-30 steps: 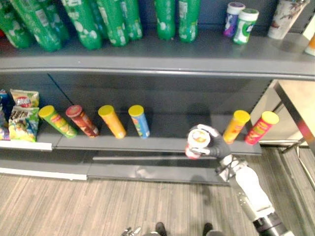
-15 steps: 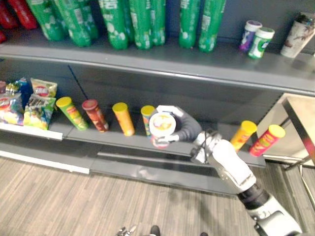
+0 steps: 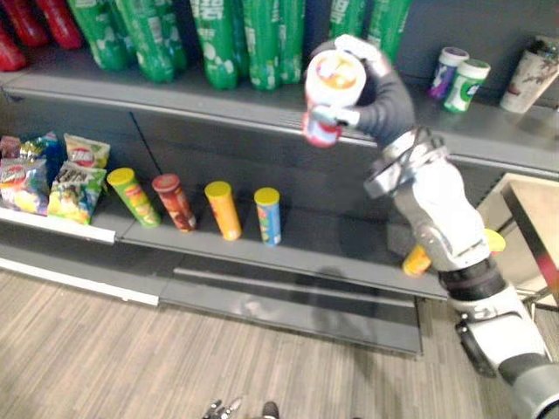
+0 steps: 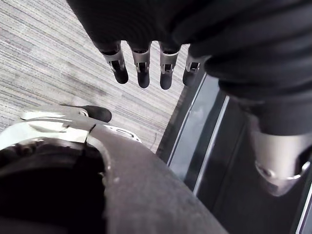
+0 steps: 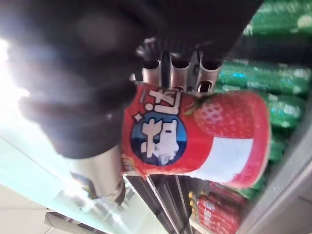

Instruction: Put the gum and the chips on the shelf.

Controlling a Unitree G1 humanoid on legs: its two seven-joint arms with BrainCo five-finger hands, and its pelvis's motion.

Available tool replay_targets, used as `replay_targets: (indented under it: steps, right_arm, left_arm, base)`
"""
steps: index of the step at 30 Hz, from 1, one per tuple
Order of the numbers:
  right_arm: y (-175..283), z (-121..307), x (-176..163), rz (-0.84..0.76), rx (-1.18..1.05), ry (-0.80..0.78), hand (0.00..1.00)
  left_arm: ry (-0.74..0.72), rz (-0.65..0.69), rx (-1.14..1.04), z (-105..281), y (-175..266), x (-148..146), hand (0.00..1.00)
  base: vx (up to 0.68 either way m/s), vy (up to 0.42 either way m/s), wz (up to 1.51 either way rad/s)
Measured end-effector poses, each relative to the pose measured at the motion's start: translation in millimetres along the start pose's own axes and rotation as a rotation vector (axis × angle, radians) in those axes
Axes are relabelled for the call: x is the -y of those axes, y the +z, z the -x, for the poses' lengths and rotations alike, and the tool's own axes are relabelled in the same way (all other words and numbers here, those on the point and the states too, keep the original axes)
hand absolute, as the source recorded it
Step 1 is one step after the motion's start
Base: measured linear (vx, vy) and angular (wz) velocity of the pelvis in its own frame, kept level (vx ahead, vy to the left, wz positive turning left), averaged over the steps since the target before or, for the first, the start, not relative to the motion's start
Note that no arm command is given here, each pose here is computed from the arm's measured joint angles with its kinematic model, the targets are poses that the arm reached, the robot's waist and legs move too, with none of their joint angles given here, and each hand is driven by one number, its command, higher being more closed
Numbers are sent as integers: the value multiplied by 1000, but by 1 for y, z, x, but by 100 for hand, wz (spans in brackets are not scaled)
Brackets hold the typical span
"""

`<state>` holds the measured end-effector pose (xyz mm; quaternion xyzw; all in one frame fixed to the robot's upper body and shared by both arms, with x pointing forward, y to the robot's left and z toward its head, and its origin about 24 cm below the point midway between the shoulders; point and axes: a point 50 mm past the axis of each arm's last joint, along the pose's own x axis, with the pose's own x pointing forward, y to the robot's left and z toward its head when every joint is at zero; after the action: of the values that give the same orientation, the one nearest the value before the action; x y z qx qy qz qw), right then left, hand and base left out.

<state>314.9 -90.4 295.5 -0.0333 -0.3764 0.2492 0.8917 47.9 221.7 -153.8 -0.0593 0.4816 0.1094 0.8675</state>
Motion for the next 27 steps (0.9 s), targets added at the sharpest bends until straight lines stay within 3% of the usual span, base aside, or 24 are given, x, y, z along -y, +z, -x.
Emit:
replay_targets:
  steps: [7,18,27]
  right_arm:
    - [6,-11,31,68,-12,-139,100]
    - [-32,5,83,78,-201,-453,100]
    - [-44,17,115,95,-282,-619,100]
  left_arm:
    - [-3,-31,0,0,1,-1,0]
    - [-3,-32,-13,-1,1,-1,0]
    - [-7,-32,-15,-1,2,-1,0]
  base:
    - [-17,-27,-6]
    - [-1,-2,0]
    - [2,-7,7]
